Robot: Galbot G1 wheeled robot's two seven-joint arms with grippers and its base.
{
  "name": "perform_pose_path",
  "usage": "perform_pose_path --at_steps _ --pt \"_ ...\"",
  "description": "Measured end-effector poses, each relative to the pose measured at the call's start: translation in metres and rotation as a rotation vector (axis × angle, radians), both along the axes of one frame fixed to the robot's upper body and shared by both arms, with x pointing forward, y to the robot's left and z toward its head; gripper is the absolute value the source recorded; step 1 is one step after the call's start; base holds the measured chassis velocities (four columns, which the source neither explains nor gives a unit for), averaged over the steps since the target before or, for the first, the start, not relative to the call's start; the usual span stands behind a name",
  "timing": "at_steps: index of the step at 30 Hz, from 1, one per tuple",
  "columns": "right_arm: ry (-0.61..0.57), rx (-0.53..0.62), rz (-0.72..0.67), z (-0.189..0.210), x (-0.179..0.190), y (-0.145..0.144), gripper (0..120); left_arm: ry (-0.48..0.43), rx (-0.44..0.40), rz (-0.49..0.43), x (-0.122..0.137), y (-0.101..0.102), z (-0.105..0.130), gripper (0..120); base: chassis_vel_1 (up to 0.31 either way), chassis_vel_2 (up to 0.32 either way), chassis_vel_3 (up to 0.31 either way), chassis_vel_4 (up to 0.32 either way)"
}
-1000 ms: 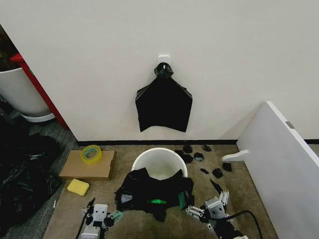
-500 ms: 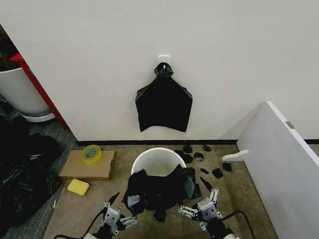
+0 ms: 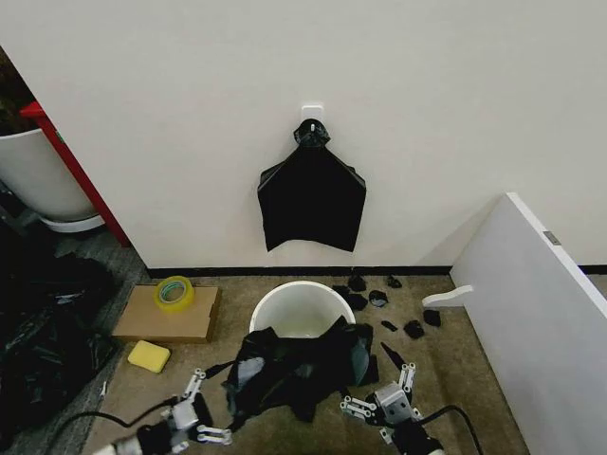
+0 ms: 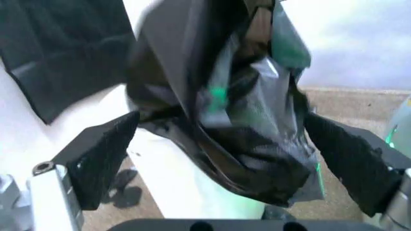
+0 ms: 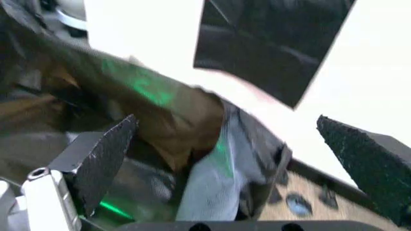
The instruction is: Place the garbage bag over the trash bin.
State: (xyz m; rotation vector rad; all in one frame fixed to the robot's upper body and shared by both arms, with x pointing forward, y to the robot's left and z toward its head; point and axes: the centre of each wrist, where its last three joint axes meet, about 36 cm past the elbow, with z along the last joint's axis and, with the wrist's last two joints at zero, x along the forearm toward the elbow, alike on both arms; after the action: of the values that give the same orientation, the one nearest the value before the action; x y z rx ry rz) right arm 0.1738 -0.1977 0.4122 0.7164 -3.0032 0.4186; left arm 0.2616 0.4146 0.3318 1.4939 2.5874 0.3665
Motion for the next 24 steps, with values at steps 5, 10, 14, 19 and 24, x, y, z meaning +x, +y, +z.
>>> perform_pose_path --at_steps 5,10,14,19,24 --pt "-0.016 -0.001 0.041 -0.002 0.001 -0.004 100 -0.021 0.022 -0.058 0.011 0.024 -0.001 100 0.000 0.000 0.000 0.000" --pt "-0.001 -0.011 0.042 -0.013 0.002 -0.005 100 -0.009 -0.018 -0.088 0.016 0.023 -0.011 100 0.000 0.000 0.000 0.000" --pt "-0.047 0.037 0.115 -0.011 0.000 -0.010 100 -0.013 -0.073 -0.167 0.032 0.037 0.000 100 0.000 0.000 0.000 0.000" --pt "-0.213 0.142 0.379 -0.004 0.018 -0.029 100 -0.070 -0.158 -0.181 0.055 0.051 0.026 100 0.000 0.000 0.000 0.000" --pt "-0.218 0.223 0.336 0.036 0.046 -0.030 100 -0.214 -0.319 0.122 0.061 0.019 0.043 100 0.000 0.000 0.000 0.000"
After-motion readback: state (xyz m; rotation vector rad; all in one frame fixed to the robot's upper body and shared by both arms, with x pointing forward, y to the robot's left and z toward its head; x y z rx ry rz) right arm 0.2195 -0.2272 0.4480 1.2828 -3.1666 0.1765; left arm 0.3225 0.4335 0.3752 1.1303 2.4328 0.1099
